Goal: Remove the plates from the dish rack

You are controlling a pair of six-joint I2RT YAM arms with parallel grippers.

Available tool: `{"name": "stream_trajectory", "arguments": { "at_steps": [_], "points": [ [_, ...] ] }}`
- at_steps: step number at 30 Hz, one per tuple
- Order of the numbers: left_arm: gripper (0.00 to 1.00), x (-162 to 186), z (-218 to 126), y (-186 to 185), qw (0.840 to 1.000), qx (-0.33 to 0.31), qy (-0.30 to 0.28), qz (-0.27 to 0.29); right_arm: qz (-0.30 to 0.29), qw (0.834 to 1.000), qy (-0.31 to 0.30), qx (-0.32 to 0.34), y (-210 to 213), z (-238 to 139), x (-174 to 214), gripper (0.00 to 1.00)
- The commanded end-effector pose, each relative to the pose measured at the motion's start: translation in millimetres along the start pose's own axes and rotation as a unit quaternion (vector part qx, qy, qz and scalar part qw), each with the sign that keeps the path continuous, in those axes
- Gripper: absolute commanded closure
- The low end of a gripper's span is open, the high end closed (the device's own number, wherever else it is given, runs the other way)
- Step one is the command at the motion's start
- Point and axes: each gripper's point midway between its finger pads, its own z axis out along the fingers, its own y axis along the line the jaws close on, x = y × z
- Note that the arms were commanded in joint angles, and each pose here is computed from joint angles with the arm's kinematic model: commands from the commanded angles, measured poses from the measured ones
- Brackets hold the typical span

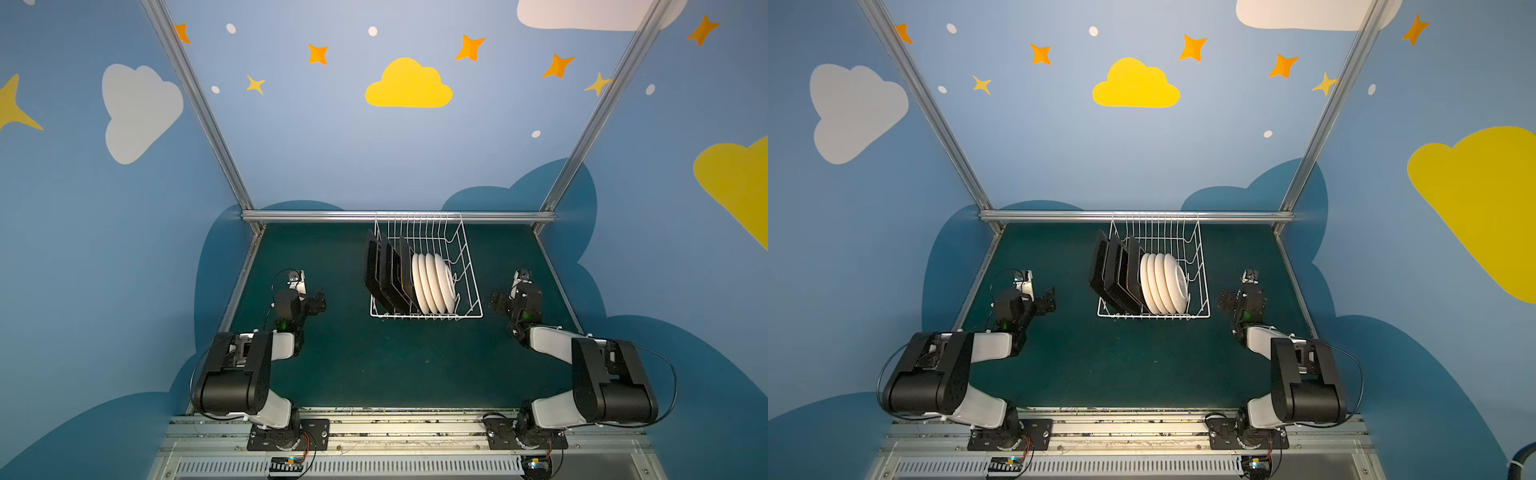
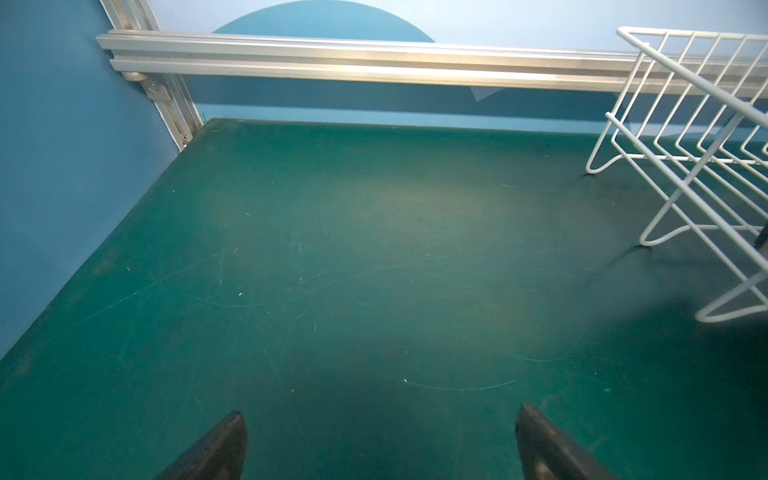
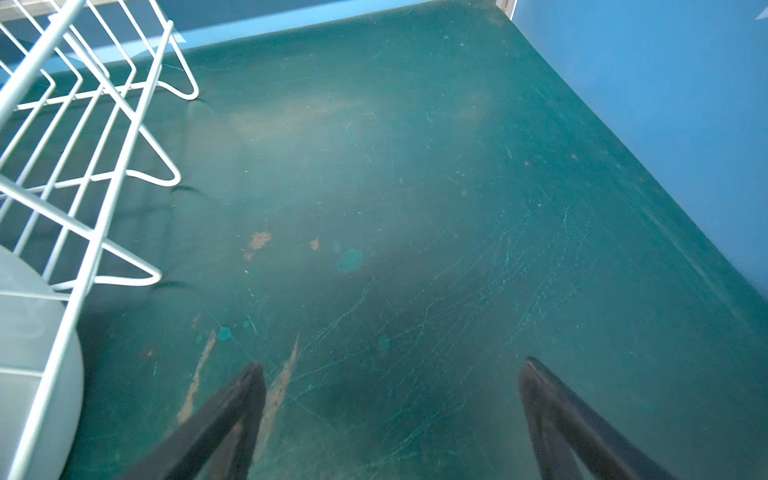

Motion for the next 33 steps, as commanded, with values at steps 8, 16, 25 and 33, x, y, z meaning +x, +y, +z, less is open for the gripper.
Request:
{"name": "stream_trajectory", "arguments": {
  "at_steps": [8,16,25,33],
  "points": [
    [0.0,1.8,0.3,-1.9,1.0,0.004,0.003,0.008,0.002,1.0,-0.009,0.001,0.6,-3.2,-7.4,0.05],
    [0.0,1.8,0.3,-2.3,1.0,0.004,0.004,0.008,0.003,1.0,-0.009,0.001,0.3,-3.3,-7.1,0.05],
    [0.0,0.9,0.5,-1.9,1.0,0.003,0.003,0.007,0.002,1.0,-0.009,0.0,0.5,-3.4,-7.3,0.05],
    [0.0,1.7,0.8,-1.9,1.0,0.003,0.005,0.007,0.002,1.0,-0.007,0.001,0.5,-2.9,-7.0,0.05]
  ]
}}
